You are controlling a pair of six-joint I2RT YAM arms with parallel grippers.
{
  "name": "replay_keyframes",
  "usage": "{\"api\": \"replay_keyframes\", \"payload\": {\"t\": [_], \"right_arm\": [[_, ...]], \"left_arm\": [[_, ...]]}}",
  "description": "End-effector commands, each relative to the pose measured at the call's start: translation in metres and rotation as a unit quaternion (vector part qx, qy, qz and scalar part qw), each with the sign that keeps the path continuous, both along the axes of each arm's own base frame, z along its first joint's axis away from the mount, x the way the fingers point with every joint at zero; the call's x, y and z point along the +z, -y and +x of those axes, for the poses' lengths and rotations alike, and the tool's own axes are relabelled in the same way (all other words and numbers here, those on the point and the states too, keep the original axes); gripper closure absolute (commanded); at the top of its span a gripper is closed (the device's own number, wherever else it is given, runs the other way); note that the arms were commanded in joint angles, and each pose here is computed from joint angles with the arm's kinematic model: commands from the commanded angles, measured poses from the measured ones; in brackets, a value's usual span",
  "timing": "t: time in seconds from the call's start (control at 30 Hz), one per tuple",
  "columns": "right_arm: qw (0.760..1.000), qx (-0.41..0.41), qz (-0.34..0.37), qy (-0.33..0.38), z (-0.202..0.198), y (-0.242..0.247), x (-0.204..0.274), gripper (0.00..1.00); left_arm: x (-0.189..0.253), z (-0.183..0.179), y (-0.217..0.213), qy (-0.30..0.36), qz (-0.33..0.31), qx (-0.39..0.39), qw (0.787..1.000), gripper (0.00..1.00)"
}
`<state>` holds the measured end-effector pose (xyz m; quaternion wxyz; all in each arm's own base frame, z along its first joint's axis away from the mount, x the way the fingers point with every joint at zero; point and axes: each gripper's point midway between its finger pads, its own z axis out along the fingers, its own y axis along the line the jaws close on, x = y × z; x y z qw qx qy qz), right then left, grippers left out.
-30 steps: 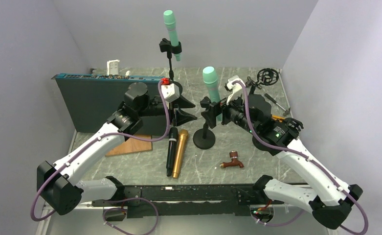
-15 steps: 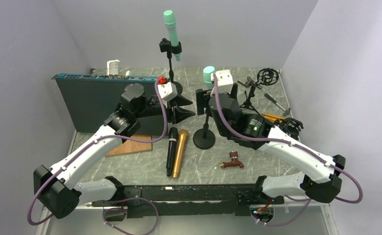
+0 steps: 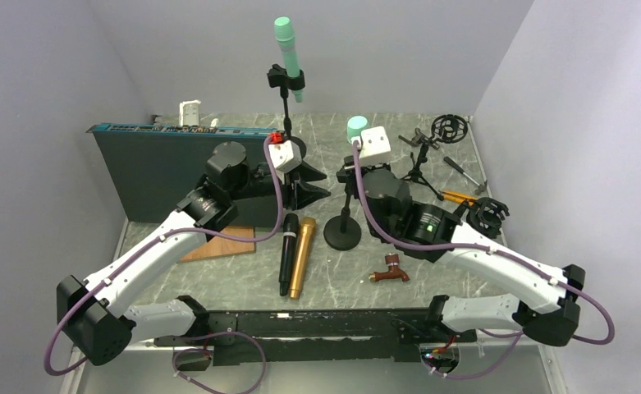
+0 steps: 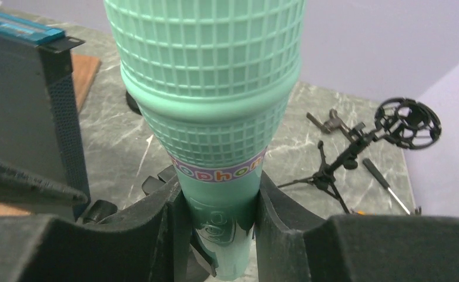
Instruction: Remove the microphone from the stand
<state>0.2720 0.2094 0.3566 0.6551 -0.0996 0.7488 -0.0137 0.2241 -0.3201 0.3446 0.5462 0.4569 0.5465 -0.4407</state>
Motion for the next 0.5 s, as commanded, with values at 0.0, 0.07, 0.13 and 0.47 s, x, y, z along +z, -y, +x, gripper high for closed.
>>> {"api": "replay_keyframes", "payload": {"t": [0.0, 0.07, 0.13, 0.47], "right_arm": [[0.993, 0.11, 0.013, 0.046, -0.009, -0.021, 0.022, 1.0], [0.984, 0.168, 0.019, 0.047, -0.015, -0.03, 0.023, 1.0], [0.974, 0.217, 0.036, 0.05, -0.021, -0.036, 0.025, 1.0], [0.93, 0.361, 0.06, 0.042, -0.044, -0.058, 0.021, 1.0]], "left_arm": [[0.011, -0.007, 0.002, 0.017, -0.013, -0.019, 1.0, 0.53], [0.011, -0.011, 0.002, 0.022, -0.017, -0.028, 0.999, 0.53], [0.013, -0.016, 0.002, 0.028, -0.021, -0.04, 0.999, 0.52], [0.015, -0.022, -0.002, 0.048, -0.031, -0.04, 0.998, 0.43]]}}
